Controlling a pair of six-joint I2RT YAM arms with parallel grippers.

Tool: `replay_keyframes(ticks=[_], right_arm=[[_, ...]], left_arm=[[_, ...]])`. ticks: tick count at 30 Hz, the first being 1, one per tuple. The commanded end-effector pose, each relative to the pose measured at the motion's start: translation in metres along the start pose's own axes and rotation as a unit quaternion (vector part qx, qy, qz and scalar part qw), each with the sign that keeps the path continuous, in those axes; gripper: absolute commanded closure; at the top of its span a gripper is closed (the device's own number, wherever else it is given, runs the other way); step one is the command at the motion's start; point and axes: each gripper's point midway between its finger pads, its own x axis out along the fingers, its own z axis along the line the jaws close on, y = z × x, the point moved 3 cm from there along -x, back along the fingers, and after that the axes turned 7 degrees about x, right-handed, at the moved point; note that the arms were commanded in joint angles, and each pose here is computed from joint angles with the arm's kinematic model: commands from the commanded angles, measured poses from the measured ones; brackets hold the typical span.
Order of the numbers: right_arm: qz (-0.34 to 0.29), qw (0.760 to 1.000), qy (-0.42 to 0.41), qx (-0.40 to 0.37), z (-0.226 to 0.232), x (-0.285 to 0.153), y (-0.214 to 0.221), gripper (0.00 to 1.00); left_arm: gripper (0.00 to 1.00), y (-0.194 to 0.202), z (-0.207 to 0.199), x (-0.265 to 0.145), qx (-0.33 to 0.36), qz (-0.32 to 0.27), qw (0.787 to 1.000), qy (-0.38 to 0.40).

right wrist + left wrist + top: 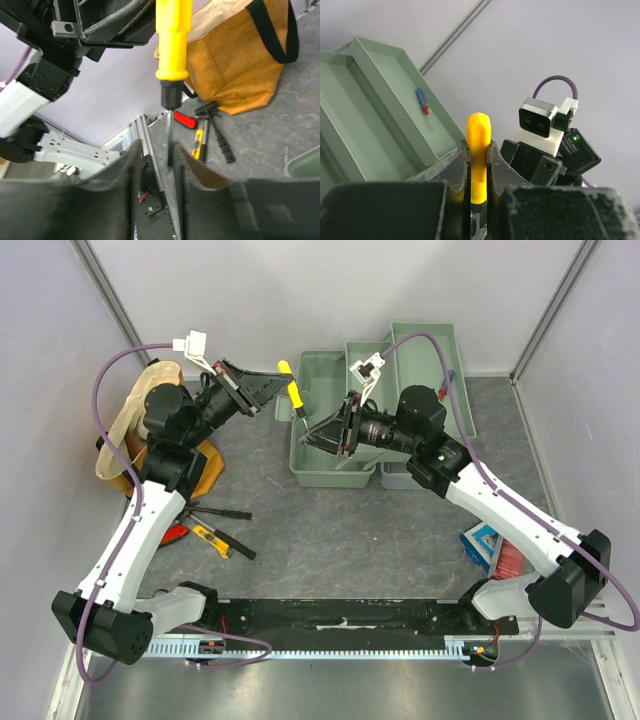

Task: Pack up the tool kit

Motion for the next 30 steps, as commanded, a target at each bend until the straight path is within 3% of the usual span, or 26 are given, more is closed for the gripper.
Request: replay_keyframes(ticks=[1,3,5,7,9,12,16,22,30], right_arm=[[-0.012,1.0,-0.013,-0.013,0.003,0.007,-0.006,0.75],[-0.017,1.0,-0.005,-0.01,-0.001,0.007,-0.005,0.94],[-0.027,1.0,0.01,-0.009,-0.005,0.005,-0.006,1.0],[-0.04,0.999,0.032,-0.011,-0.009,0.002,-0.009,1.0],[-0.053,0.996,0.065,-0.012,-0.016,-0.003,-0.014,1.0],[-0.072,0.985,0.155,-0.02,-0.035,-0.014,-0.024,1.0],[-0.102,0.948,0.298,-0.052,-0.071,-0.04,-0.045,1.0],[-0.124,0.856,0.494,-0.082,-0.142,-0.097,-0.079,1.0],[-0.093,0.774,0.623,-0.065,-0.234,-0.149,-0.088,1.0]], left_arm=[[0.98,0.004,-0.008,0.0,-0.015,0.009,1.0,0.016],[0.98,0.008,-0.005,0.0,-0.018,0.015,1.0,0.008],[0.93,0.012,0.0,-0.001,-0.019,0.021,1.0,-0.007],[0.74,0.013,0.004,-0.004,-0.015,0.022,0.999,-0.022],[0.42,0.012,0.007,-0.008,-0.002,0.019,0.999,-0.039],[0.14,0.009,0.017,-0.017,0.031,0.017,0.995,-0.093],[0.12,0.008,0.034,-0.038,0.06,0.023,0.982,-0.18],[0.12,0.03,0.064,-0.069,0.068,0.06,0.958,-0.273],[0.16,0.073,0.103,-0.088,0.057,0.114,0.938,-0.322]])
